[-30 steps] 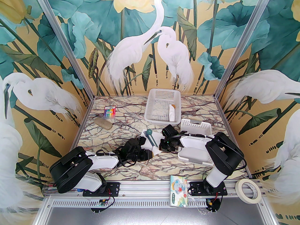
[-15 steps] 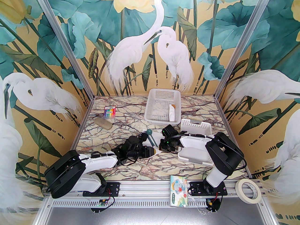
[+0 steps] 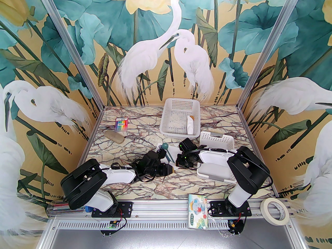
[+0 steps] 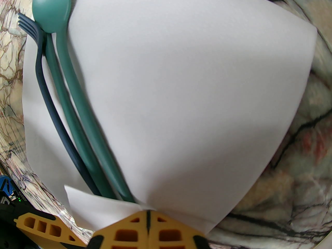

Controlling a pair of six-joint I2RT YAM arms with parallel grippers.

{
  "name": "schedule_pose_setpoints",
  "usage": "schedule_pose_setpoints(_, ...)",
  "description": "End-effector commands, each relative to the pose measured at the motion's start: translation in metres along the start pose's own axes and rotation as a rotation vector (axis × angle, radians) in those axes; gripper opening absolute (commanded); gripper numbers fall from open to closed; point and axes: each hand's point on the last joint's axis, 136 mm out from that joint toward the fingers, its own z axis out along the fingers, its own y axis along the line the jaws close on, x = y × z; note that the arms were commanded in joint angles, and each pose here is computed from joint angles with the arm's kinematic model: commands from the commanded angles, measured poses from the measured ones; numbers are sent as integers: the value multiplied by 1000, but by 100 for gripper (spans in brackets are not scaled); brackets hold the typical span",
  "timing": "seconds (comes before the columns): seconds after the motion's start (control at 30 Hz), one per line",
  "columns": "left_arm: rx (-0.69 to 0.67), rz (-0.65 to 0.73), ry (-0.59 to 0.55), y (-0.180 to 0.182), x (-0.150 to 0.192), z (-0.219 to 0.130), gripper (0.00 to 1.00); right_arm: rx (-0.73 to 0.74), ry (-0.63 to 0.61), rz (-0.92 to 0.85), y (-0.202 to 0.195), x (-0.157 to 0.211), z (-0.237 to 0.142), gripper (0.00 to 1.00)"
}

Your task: Place the utensils on the paper napkin and roll it up

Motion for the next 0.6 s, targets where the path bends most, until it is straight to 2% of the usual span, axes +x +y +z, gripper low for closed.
schedule_pose_setpoints(0.0, 50, 2, 15, -14, -3, 6, 29, 109, 64, 17, -27, 18, 11, 5)
schedule_pose_setpoints(0.57, -1, -39, 3, 1, -4, 12, 29, 119, 72, 7, -25, 19, 12, 5)
